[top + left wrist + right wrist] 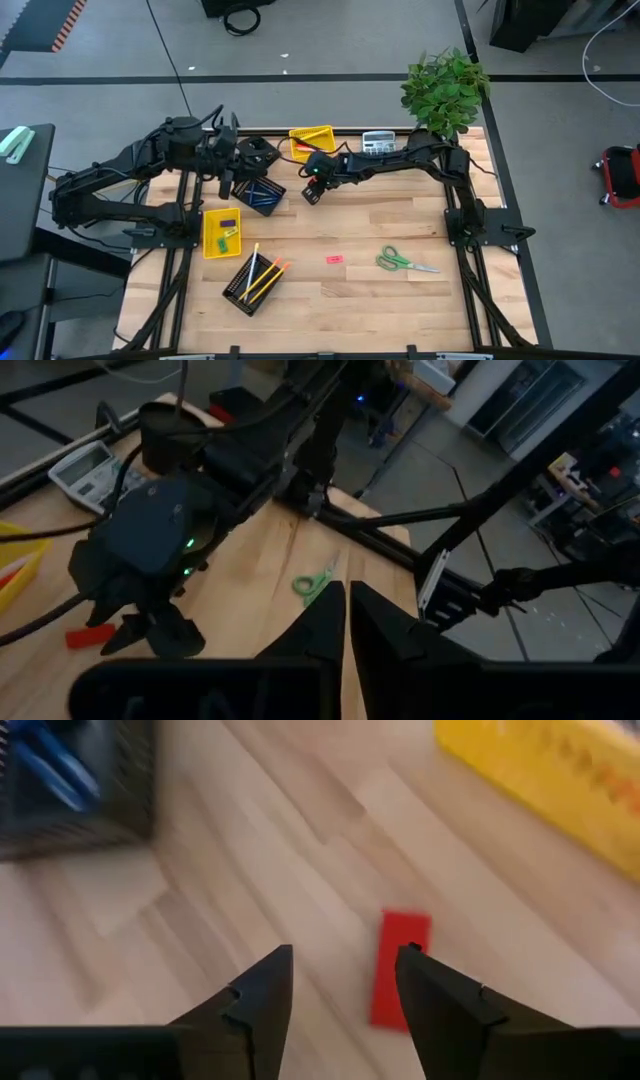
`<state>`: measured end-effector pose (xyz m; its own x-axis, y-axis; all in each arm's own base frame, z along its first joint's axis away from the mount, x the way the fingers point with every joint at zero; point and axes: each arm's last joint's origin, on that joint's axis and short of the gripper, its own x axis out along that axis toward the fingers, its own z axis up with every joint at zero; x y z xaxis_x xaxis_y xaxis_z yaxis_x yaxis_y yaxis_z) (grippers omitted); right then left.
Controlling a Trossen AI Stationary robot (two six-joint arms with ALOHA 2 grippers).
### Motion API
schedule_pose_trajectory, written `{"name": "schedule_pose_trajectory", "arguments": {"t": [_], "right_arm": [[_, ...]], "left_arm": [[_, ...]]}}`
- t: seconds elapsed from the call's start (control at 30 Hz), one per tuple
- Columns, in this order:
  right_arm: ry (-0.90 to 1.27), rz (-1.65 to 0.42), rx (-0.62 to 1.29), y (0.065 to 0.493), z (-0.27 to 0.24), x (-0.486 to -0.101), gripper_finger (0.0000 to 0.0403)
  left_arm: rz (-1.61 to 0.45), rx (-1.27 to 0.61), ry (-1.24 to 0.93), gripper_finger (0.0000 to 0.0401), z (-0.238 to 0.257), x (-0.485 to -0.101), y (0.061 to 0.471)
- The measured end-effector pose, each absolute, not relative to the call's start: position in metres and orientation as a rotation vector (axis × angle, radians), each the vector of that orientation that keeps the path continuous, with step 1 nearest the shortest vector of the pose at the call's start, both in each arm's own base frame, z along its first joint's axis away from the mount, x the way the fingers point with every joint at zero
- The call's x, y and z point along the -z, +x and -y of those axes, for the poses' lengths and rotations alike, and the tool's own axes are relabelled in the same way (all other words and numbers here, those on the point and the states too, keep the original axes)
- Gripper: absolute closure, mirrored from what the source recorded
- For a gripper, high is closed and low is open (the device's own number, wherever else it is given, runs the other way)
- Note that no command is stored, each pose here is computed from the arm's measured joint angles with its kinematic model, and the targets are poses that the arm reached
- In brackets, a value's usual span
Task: Sort crayons/erasers/pens/pencils in bins
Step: Put the red eraser into the bottom yellow basket
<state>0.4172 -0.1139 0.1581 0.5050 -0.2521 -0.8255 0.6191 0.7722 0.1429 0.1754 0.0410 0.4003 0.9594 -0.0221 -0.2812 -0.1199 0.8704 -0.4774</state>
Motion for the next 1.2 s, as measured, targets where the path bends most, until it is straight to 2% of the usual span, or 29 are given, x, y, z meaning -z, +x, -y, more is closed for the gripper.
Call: {"name": "schedule_pose_trajectory", "arguments": {"t": [0.1,0.3,0.53,0.93,1.2], "right_arm": [[0.422,-0.846,0.52,0.419,0.113,-0.155,0.0219],[0.409,-0.872,0.552,0.406,0.115,-0.133,0.0219],[0.448,-0.872,0.566,0.396,0.115,-0.121,0.0221],[0.435,-0.832,0.596,0.398,0.115,-0.12,0.0294],[0.501,-0.812,0.632,0.397,0.12,-0.121,0.0321]], "left_arm": [[-0.305,-0.056,-0.518,0.038,-0.041,-0.398,0.175],[-0.313,-0.054,-0.497,0.0391,-0.041,-0.397,0.175],[-0.337,-0.077,-0.501,0.0375,-0.041,-0.395,0.174],[-0.332,-0.118,-0.526,0.0391,-0.042,-0.395,0.174],[-0.333,-0.123,-0.545,0.0374,-0.042,-0.394,0.174]]}}
